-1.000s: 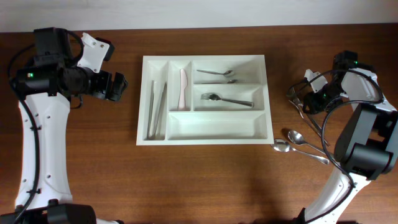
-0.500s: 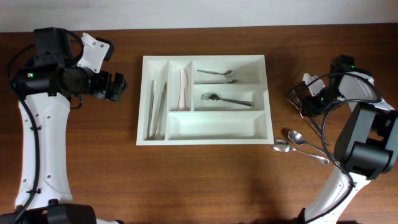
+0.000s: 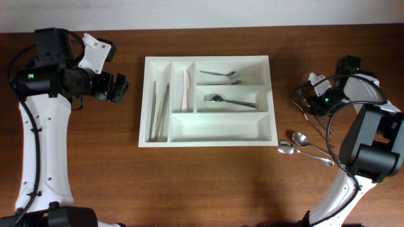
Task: Pack container
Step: 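Close the right gripper on the second fork and lift it, then carry the fork to the middle compartment and lower it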
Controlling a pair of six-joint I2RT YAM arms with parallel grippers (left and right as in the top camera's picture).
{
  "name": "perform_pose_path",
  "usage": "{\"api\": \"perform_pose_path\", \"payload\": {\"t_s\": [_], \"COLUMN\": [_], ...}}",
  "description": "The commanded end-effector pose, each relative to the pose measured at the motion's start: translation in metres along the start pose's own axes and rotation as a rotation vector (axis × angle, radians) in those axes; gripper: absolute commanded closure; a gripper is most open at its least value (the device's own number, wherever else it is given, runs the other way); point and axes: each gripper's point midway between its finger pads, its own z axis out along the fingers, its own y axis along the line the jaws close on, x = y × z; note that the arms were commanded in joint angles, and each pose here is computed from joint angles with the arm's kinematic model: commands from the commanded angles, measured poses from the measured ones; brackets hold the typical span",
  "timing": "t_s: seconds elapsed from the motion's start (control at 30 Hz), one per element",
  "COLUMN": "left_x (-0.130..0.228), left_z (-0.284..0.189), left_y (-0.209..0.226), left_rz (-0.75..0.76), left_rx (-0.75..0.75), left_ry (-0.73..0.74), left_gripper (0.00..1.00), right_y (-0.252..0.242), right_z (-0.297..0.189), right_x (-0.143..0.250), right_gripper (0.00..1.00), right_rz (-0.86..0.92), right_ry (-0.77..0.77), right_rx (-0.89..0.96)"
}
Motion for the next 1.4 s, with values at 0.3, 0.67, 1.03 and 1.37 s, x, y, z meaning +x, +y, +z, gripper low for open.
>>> {"api": "perform_pose_path", "payload": {"t_s": [0.3,0.67,1.03,1.37], "left_x": [-0.005,-0.005,-0.005,-0.005], "left_z": [-0.01,-0.01,-0.01,-0.01], "left_y": [-0.003,-0.003,-0.003,-0.003], "left_rz": [0.021,0.021,0.022,0.021], "left_rx": [-0.001,-0.001,-0.001,-0.001], "left_ry": [-0.03,-0.03,-0.03,-0.03], "left_gripper": [0.01,0.01,0.01,0.01], "right_y": [0.005,-0.018,0.02,0.146], "right_z": [0.014,-0.015,-0.165,-0.153], "right_x": [0.007,-0.033,-0.121,-0.127], "right_gripper": [0.96,0.96,0.96,0.96], "right_rz": [0.004,0.052,-0.173,-0.911], "right_ry": [0.02,-0.095,-0.408,-0.371], "right_rx": [-0.018,0.056,-0.087,-0.22]}}
